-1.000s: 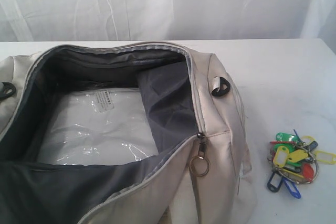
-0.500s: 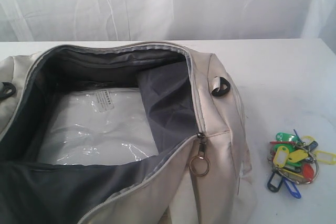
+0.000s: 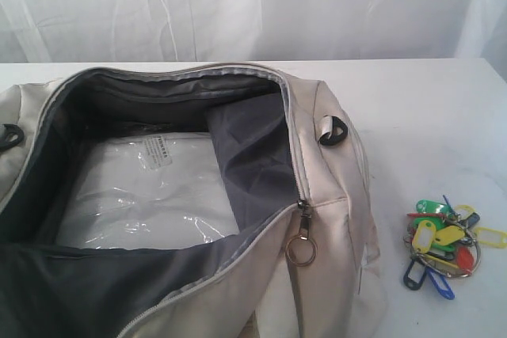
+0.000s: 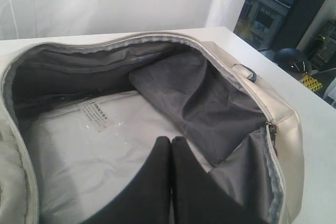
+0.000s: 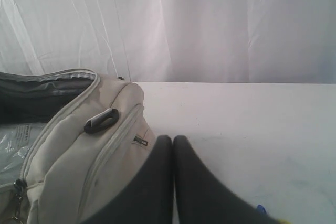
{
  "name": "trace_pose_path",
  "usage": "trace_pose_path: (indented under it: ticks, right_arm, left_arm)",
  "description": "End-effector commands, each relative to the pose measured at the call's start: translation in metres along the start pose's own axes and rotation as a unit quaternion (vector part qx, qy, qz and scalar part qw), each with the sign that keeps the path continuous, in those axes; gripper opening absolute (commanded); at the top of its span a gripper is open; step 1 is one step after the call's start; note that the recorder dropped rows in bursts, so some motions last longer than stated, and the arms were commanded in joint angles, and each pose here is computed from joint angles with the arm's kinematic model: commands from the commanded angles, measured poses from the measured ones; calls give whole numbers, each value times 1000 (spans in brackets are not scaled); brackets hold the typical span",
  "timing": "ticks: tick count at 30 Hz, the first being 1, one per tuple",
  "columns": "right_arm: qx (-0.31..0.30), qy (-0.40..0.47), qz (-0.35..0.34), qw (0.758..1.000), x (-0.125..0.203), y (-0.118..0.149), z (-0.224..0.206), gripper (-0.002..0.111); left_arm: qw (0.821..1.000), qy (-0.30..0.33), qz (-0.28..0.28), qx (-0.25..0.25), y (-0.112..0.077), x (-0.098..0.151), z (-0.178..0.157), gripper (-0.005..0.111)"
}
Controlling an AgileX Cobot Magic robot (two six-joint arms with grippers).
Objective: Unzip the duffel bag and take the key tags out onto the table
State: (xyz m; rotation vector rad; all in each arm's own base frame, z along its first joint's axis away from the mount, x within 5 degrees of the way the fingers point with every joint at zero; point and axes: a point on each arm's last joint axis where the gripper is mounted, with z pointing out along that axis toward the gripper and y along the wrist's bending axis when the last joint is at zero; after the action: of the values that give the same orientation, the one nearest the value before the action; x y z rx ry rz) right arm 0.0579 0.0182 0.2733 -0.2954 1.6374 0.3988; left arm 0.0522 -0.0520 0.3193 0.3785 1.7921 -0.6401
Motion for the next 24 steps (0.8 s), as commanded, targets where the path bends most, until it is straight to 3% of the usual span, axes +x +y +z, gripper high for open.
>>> trace_pose_path:
  ticks: [1,21,24]
  right_arm:
    - [3,1,-7,1000,2,-1,0,0]
    - [3,1,-7,1000,2,-1,0,0]
    - [3,1,-7,1000,2,-1,0,0]
  left_arm:
    - [1000,-3,-3,3,-1,1,0,0]
    - [1000,-3,-3,3,-1,1,0,0]
    - [1000,-4,26,1,0,1,0,0]
